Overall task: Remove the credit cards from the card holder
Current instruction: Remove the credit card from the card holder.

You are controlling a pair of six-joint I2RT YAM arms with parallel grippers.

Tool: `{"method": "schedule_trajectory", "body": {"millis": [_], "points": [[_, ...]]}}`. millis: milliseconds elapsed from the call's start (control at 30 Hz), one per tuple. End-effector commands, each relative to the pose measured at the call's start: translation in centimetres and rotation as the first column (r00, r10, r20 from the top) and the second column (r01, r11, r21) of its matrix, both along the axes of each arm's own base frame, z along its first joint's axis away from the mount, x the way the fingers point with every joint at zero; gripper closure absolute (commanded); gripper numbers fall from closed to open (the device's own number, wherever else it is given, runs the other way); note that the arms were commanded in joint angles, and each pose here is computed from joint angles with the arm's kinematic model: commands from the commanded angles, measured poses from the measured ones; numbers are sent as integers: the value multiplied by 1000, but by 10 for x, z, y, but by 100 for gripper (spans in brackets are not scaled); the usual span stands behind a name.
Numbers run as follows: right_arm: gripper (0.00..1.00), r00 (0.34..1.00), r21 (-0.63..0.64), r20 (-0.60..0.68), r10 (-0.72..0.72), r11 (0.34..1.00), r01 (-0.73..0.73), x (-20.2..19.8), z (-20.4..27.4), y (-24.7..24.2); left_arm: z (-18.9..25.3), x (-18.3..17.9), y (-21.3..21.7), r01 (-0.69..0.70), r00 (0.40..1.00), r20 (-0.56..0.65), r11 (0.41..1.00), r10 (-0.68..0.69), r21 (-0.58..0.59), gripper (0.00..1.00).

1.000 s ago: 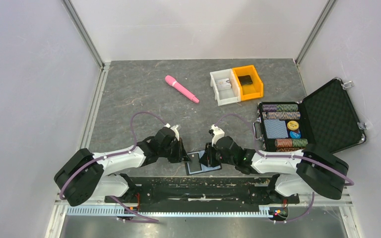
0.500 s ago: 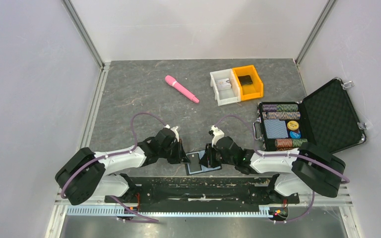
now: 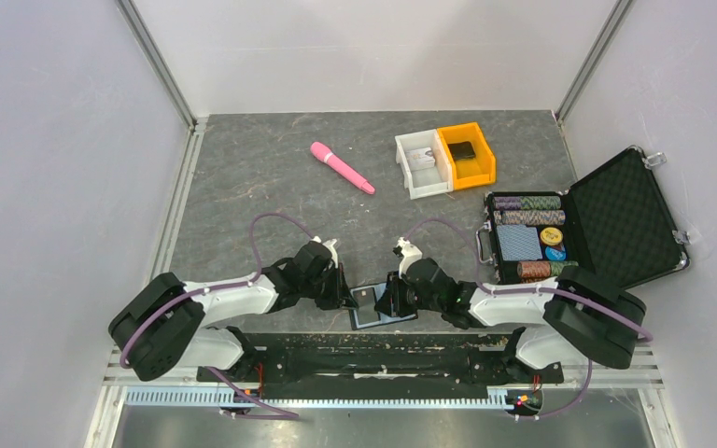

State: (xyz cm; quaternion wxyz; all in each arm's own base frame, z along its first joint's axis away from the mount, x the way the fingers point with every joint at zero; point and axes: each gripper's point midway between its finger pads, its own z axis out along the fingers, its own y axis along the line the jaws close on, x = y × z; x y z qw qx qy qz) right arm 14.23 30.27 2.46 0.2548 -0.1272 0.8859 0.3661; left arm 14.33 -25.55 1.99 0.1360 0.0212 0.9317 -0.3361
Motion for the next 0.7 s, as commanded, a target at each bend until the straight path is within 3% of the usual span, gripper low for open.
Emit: {"method": "schedule_trajectory", "body": {"millis": [0,233,400,667], "points": [[77,1000,30,-3,0,1000,0,2,1,4,-5,-2,2,-2,1000,-17,1000,2,14,89],[84,999,91,-40,7,996,-3,-2,2,7,-8,-3,3,-1,1000,-25,1000,1,23,89],[100,999,138,-40,5,990,1,-2,8,7,-9,-2,3,0,1000,-22,1000,0,24,89],[100,998,231,-62,18,973,-3,-5,21,3,-15,-3,3,5,999,-38,999,-4,37,89]]}}
